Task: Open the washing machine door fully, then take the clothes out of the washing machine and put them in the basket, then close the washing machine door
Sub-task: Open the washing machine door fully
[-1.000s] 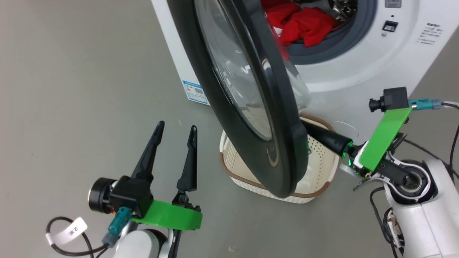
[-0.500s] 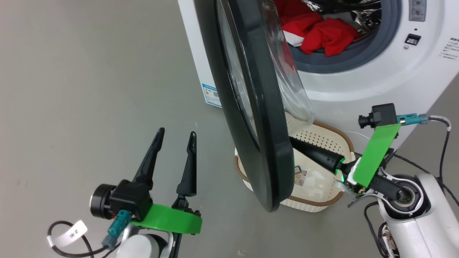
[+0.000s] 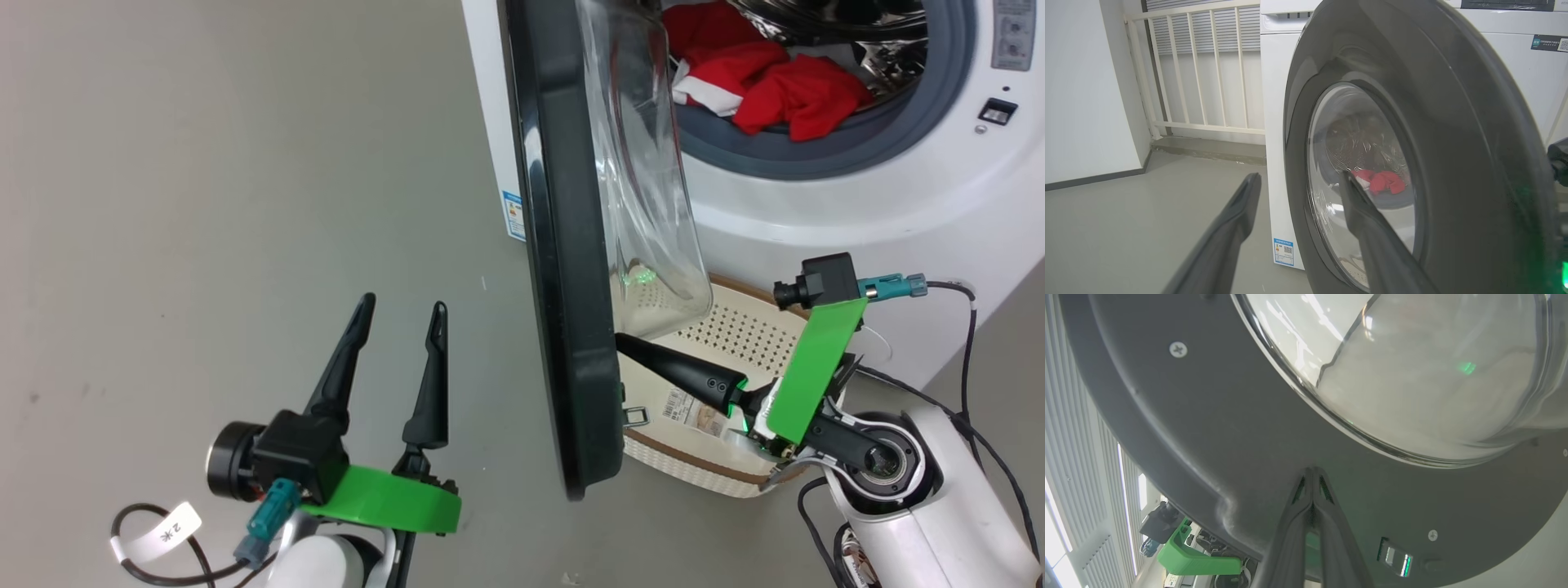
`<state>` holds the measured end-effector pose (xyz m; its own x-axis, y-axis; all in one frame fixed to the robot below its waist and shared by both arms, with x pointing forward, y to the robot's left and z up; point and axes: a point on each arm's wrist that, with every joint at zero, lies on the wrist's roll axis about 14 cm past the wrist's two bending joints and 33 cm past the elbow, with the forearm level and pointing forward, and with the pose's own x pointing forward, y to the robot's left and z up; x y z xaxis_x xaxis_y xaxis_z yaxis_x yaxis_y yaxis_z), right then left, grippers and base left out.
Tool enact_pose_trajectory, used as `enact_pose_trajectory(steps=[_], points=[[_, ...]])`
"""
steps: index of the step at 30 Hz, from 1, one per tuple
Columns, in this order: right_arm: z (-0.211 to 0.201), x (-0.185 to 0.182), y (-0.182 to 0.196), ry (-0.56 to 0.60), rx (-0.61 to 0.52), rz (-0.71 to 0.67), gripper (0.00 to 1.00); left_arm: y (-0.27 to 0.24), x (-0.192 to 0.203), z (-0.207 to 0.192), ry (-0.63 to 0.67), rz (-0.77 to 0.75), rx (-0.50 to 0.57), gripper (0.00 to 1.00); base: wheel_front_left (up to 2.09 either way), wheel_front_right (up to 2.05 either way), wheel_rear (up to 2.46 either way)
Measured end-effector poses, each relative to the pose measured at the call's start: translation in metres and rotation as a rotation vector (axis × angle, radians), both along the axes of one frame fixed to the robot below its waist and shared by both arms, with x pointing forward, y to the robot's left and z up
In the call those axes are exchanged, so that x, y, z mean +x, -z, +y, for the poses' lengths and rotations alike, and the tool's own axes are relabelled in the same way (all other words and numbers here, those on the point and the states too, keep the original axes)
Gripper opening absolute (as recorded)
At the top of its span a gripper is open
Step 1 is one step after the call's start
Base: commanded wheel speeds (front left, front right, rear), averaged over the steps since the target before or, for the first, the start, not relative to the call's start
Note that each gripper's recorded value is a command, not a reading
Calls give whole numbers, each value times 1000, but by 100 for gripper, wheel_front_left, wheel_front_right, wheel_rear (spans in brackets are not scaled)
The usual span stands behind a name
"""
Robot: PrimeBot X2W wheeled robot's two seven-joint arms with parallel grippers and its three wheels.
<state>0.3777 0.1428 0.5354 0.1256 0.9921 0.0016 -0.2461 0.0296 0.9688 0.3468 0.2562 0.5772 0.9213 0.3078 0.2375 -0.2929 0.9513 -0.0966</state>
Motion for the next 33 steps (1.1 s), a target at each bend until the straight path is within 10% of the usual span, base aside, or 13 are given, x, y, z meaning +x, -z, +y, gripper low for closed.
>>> enact_pose_trajectory(steps=[33], points=[[19, -14, 5, -37, -18, 10, 0, 9, -14, 8, -32, 20, -28, 100, 0, 0, 0]])
